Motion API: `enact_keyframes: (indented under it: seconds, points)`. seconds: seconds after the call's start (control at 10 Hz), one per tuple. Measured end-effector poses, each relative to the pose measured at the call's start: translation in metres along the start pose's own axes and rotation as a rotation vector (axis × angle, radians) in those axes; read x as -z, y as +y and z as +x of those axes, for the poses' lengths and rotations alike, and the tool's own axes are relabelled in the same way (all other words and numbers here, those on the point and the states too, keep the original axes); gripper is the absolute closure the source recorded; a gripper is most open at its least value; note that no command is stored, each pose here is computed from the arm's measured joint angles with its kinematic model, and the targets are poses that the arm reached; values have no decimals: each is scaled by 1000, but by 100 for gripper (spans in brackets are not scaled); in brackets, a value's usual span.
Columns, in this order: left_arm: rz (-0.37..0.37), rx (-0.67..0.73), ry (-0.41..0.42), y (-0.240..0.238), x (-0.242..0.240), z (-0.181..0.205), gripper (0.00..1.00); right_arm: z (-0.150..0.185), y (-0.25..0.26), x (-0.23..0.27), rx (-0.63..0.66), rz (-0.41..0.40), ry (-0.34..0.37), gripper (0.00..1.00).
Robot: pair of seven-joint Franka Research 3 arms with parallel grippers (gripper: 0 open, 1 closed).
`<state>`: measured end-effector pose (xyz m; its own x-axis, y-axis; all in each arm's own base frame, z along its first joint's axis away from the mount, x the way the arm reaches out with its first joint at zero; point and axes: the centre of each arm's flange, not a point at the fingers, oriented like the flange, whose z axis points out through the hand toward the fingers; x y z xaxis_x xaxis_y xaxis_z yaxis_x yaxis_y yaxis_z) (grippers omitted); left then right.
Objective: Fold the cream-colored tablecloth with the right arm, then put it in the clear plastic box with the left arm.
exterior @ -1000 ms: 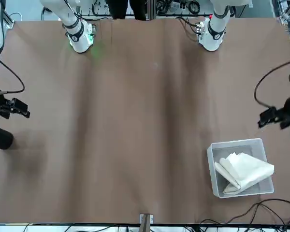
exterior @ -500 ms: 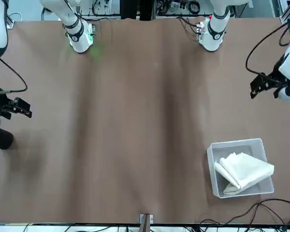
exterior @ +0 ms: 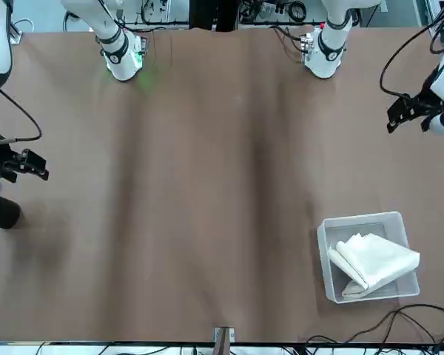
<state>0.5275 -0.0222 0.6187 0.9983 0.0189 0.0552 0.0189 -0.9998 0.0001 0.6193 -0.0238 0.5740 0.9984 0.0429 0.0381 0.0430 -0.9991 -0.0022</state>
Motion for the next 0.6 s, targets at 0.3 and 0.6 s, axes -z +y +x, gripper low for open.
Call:
enact_keyframes:
  seconds: [0.3, 0.6]
  points:
    - [-25, 28, -10, -12, -4, 0, 0, 0, 0, 0, 0, 0, 0, 0]
    - [-24, 25, -15, -11, -7, 0, 0, 0, 0, 0, 0, 0, 0, 0]
